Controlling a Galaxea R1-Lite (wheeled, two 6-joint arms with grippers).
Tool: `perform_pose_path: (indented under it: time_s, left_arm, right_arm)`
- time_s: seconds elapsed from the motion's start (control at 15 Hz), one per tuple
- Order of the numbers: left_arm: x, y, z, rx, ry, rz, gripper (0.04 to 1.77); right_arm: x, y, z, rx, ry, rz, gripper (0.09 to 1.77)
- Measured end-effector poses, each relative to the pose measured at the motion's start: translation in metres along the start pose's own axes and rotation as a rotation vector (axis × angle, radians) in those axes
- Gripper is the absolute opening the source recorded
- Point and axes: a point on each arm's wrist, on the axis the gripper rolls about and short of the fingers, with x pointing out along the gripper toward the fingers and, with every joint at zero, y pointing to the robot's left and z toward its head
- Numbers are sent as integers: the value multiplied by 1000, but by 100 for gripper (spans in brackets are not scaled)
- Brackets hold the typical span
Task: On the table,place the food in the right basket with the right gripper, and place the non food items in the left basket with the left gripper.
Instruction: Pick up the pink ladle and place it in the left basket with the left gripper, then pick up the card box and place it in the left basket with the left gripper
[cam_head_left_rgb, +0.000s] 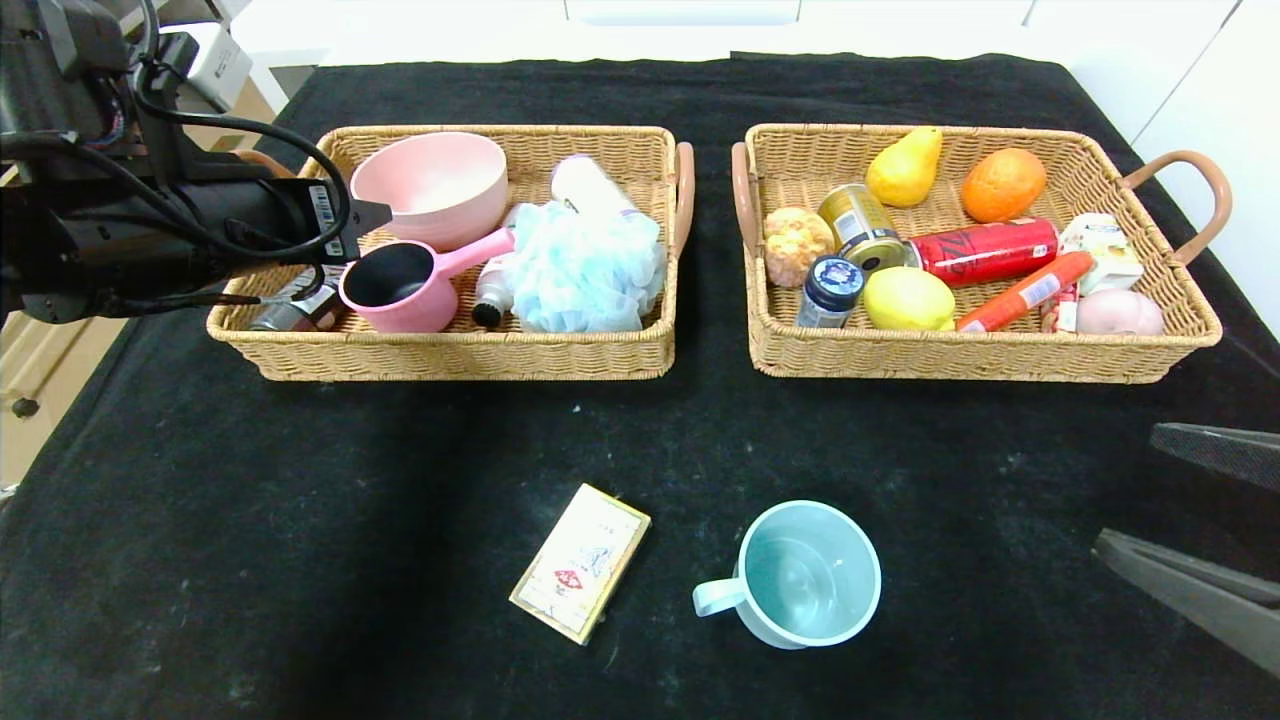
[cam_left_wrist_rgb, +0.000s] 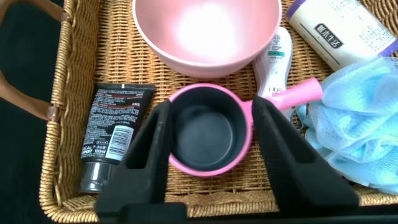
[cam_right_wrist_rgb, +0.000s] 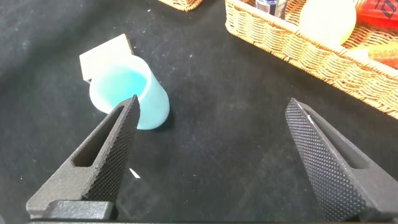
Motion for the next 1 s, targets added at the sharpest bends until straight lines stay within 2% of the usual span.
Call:
perform_pose_path:
  time_s: [0.2, 0.33, 0.53, 0.8, 1.0]
  left_arm:
    - [-7, -1, 1, 1, 2, -7, 123]
    - [-18, -8, 0, 13, 12, -36, 134]
    - [-42, -33, -13, 55, 77, -151, 146]
    - [-75, -67, -29, 123, 208, -322, 156]
    - [-89, -87, -45, 182, 287, -412, 161]
  right_arm:
    - [0, 0, 0, 0, 0, 0, 171]
    - [0, 0, 0, 0, 0, 0, 171]
    - [0, 0, 0, 0, 1, -1, 171]
    - [0, 0, -1, -1, 2, -1, 171]
    - [0, 0, 0, -2, -1, -1, 171]
